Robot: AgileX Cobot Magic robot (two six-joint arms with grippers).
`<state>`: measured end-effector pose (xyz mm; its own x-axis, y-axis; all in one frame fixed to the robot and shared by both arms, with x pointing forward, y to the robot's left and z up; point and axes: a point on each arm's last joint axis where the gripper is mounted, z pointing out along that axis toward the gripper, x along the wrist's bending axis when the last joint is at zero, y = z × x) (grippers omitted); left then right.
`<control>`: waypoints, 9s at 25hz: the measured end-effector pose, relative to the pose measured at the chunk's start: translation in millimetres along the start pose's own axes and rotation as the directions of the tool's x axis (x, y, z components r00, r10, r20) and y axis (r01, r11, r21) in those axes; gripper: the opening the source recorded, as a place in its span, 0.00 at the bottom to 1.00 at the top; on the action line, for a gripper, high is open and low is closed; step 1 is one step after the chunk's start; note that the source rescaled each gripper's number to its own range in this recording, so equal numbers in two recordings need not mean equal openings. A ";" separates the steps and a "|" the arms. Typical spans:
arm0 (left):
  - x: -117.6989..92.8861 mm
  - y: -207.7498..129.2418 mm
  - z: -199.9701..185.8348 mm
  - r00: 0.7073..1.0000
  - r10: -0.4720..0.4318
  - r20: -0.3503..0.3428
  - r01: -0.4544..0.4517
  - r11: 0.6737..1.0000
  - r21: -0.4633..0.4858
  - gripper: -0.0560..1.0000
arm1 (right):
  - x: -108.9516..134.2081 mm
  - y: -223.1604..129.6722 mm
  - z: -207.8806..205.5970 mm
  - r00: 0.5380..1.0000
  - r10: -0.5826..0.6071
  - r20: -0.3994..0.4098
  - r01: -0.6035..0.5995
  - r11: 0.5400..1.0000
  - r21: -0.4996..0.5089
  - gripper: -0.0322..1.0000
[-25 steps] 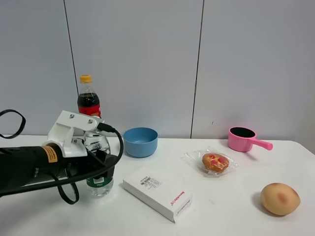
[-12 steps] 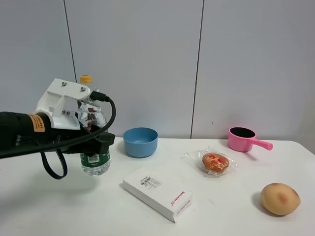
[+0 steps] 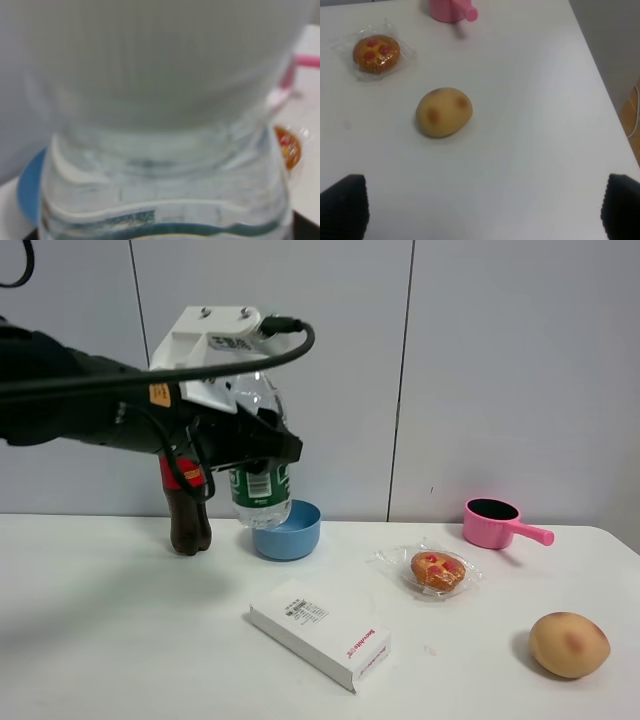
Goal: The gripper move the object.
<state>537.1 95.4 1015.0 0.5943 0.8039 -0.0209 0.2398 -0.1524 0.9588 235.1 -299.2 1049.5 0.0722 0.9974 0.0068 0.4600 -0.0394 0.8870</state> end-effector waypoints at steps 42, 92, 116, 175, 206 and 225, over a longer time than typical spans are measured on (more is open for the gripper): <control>-27.7 -83.2 156.2 0.994 -0.018 0.110 0.009 0.997 0.079 0.07 | 0.0 0.0 0.0 1.000 0.000 0.000 0.000 1.000 0.000 1.00; -33.7 12.1 114.7 0.978 -0.173 0.115 0.178 0.983 -0.035 0.99 | 0.0 0.0 0.0 1.000 0.000 0.000 0.000 1.000 0.000 1.00; 108.5 139.6 -51.0 0.934 -0.012 -0.358 0.006 1.000 -0.019 0.99 | 0.0 0.0 0.0 1.000 0.000 0.000 0.000 1.000 0.000 1.00; -18.1 -61.4 -366.3 0.769 -0.113 -0.630 0.212 0.974 0.084 1.00 | 0.0 0.0 0.0 1.000 0.000 0.000 0.000 1.000 0.000 1.00; -16.5 -66.1 -363.1 0.766 -0.127 -0.630 0.236 0.968 0.091 1.00 | 0.0 0.0 0.0 1.000 0.000 0.000 0.000 1.000 0.000 1.00; -16.5 -66.1 -363.1 0.766 -0.127 -0.630 0.236 0.968 0.091 1.00 | 0.0 0.0 0.0 1.000 0.000 0.000 0.000 1.000 0.000 1.00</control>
<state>232.8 300.9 1054.9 -0.0588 0.9974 0.0406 0.4422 -0.0105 0.8968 235.1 -299.2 1049.5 0.0722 0.9974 0.0068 0.4600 -0.0394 0.8870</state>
